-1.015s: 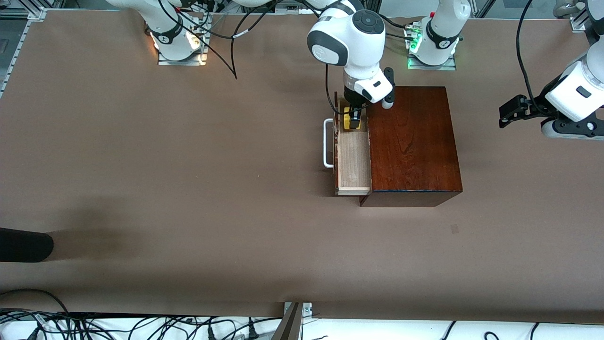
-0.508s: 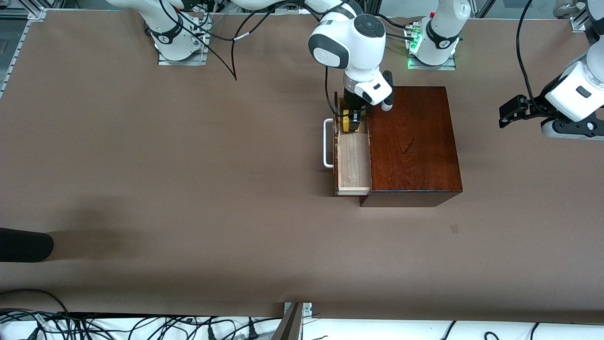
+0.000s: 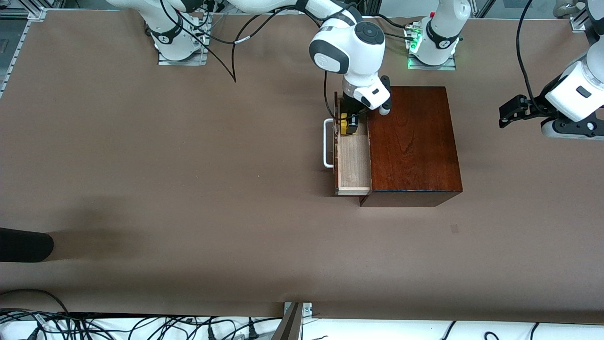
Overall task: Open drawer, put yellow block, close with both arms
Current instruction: 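Lower the cube into the drawer and open the right gripper, then withdraw the right gripper while the left gripper reaches the drawer front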
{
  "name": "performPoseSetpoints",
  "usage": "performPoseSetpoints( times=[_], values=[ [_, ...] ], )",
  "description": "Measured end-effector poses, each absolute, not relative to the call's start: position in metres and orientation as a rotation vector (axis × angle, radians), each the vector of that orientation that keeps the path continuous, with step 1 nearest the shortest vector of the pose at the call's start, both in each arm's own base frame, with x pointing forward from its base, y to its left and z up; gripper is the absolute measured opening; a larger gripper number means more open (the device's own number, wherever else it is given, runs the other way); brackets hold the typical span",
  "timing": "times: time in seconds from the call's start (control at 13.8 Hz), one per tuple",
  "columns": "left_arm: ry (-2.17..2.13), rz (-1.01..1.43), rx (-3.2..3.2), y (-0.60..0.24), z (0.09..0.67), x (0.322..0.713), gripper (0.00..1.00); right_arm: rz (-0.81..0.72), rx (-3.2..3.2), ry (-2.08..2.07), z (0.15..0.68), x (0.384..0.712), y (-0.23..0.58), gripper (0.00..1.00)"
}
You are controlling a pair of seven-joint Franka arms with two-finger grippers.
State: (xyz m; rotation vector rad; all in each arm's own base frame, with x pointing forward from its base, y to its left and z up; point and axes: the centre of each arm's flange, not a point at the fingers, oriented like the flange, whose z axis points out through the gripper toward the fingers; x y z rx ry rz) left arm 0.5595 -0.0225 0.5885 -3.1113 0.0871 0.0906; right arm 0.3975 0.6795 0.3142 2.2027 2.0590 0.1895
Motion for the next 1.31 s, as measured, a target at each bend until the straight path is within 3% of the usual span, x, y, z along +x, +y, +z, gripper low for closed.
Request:
performPoseSetpoints(
  times=[0.15, 0.51, 0.8, 1.02, 1.31],
  values=[
    [0.087, 0.091, -3.111, -0.022, 0.588, 0.56, 1.0, 0.188, 2.202, 2.058, 0.313, 0.398, 0.679, 0.56],
    [0.087, 0.091, -3.111, -0.023, 0.588, 0.56, 1.0, 0.213, 2.208, 2.046, 0.32, 0.404, 0.678, 1.0],
    [0.135, 0.133, -3.107, -0.039, 0.588, 0.555, 1.0, 0.308, 2.323, 1.989, 0.371, 0.439, 0.66, 1.0],
    [0.178, 0.153, -3.104, -0.054, 0.59, 0.552, 1.0, 0.436, 2.421, 1.902, 0.454, 0.478, 0.622, 1.0],
    [0.334, 0.171, -3.125, -0.106, 0.589, 0.543, 1.0, 0.456, 2.611, 1.703, 0.554, 0.537, 0.521, 1.0]
  ],
)
